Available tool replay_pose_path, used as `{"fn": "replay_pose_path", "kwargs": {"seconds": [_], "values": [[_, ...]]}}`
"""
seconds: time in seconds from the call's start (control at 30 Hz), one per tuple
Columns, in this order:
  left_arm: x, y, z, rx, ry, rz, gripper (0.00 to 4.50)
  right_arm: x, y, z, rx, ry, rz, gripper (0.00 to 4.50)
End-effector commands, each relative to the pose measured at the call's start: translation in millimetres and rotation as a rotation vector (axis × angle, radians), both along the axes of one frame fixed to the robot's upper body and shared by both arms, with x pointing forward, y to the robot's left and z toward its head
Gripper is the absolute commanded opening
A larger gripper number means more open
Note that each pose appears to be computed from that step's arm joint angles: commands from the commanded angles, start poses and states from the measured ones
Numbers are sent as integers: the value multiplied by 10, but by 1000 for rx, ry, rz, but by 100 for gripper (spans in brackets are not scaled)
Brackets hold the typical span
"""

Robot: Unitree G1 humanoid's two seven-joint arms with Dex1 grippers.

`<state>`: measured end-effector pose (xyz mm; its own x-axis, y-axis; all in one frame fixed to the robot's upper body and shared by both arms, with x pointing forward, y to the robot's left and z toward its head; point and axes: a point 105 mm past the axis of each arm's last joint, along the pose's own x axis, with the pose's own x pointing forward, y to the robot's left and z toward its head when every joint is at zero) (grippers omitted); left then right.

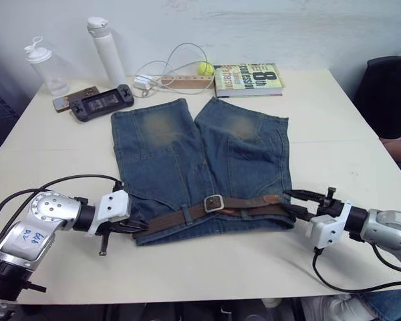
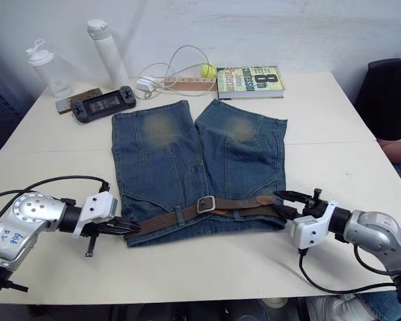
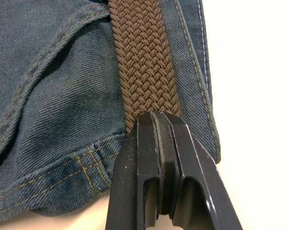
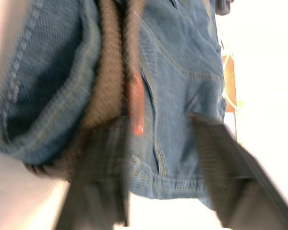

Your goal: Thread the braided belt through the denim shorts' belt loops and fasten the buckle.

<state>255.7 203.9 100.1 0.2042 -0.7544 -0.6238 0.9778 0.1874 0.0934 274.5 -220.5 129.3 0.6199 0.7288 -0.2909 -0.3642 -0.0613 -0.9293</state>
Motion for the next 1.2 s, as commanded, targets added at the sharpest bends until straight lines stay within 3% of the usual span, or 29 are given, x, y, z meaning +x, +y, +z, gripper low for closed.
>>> {"fn": "replay_pose_path", "kwargs": {"seconds": [0.03, 0.07, 0.2, 0.3, 0.43, 0.53, 0.77, 0.93, 1.2], "values": [[-35, 96, -1, -33, 82, 48, 0, 11, -51, 272, 36, 30, -19, 402], [-30, 68, 47, -65, 86, 50, 0, 15, -64, 314, 44, 56, -29, 443], [14, -98, 516, -299, 100, 58, 0, -12, -29, 581, 133, 230, -63, 443], [26, -176, 785, -366, 99, 61, 0, -24, 113, 690, 246, 367, -76, 443], [-35, -322, 986, -421, 119, 53, 0, -131, 295, 623, 319, 569, -78, 443], [-75, -386, 974, -377, 109, 64, 0, -221, 403, 527, 298, 655, -75, 443], [-210, -372, 655, -140, 10, 59, 0, -330, 668, 508, 284, 743, -42, 443], [-279, -406, 678, -176, -51, 86, 0, -389, 665, 375, 194, 814, -70, 443], [-409, -418, 637, -215, -40, 144, 0, -276, 652, 332, 174, 695, -51, 443]]}}
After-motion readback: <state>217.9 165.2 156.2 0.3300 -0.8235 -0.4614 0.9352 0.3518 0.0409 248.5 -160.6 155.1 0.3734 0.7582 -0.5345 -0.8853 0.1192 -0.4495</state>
